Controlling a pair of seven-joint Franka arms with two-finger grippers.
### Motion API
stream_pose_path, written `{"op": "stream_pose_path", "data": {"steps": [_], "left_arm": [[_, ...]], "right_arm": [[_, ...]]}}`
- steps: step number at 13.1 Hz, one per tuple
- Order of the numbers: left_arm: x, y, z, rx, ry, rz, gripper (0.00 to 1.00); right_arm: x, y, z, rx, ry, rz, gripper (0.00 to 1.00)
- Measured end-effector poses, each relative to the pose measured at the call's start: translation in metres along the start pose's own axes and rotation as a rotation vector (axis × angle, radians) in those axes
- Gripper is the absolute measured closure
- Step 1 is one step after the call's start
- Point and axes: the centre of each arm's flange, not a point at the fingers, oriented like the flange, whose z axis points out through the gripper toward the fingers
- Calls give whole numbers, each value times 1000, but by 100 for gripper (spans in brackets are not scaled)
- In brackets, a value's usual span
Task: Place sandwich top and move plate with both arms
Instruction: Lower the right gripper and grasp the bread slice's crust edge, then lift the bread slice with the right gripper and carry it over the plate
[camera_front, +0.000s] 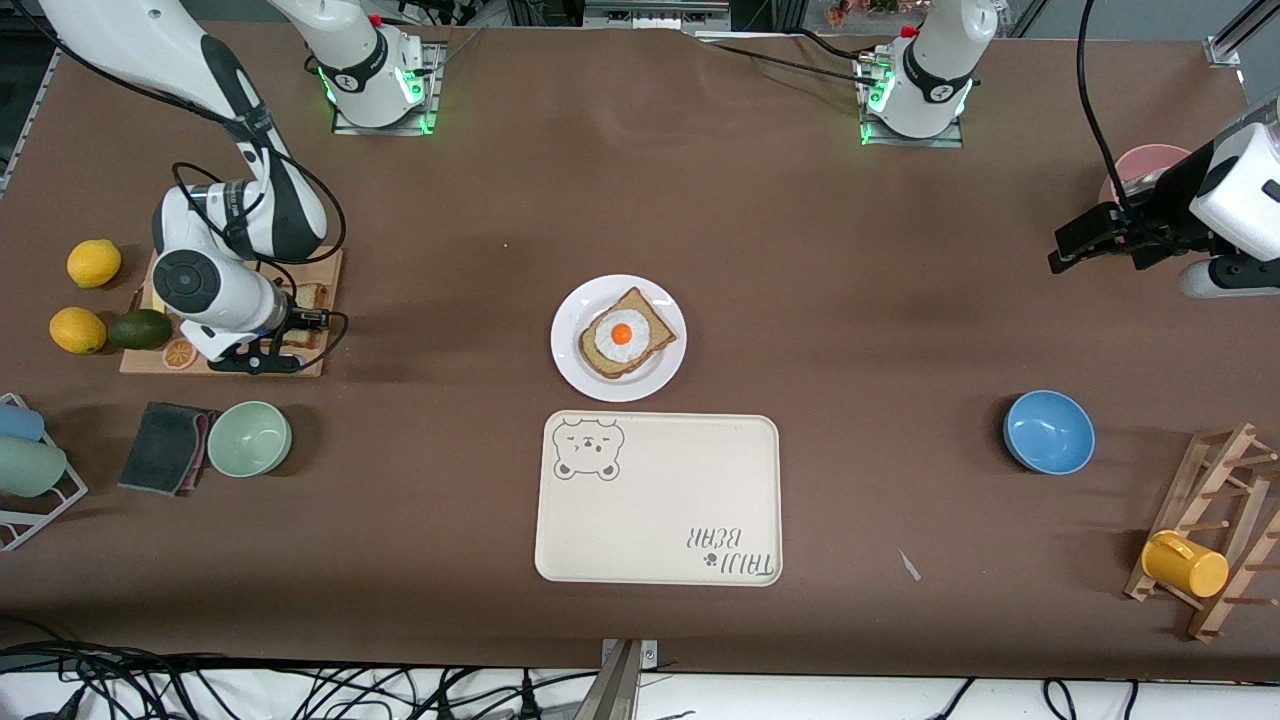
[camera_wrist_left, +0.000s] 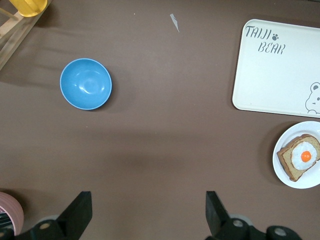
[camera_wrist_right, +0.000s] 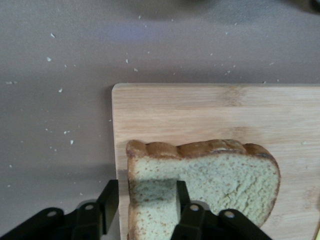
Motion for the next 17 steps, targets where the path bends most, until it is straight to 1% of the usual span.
{"op": "stream_pose_path", "data": {"steps": [2,3,4,5,7,11,12,15,16,17], "left_arm": [[0,0,0,0,-1,0,0],[0,0,0,0,-1,0,0],[0,0,0,0,-2,0,0],[0,0,0,0,-2,0,0],[0,0,0,0,-2,0,0],[0,0,0,0,-2,0,0],[0,0,0,0,-2,0,0],[0,0,0,0,-2,0,0],[0,0,0,0,-2,0,0],[0,0,0,0,-2,0,0]], "right_arm": [[0,0,2,-1,-4,6,48],[0,0,2,-3,-4,10,56],[0,0,2,-3,-3,17,70],[1,-2,1,-4,-2,24,81],[1,-6,0,-5,-2,28,97],[1,-5,0,-5,-3,29,97],[2,-5,-2,-8,-12,30,97],[14,-1,-33,-40,-82,38,97],[19,-4,-50,-52,-94,35,97],[24,-10,-63,-60,-95,29,97]]}}
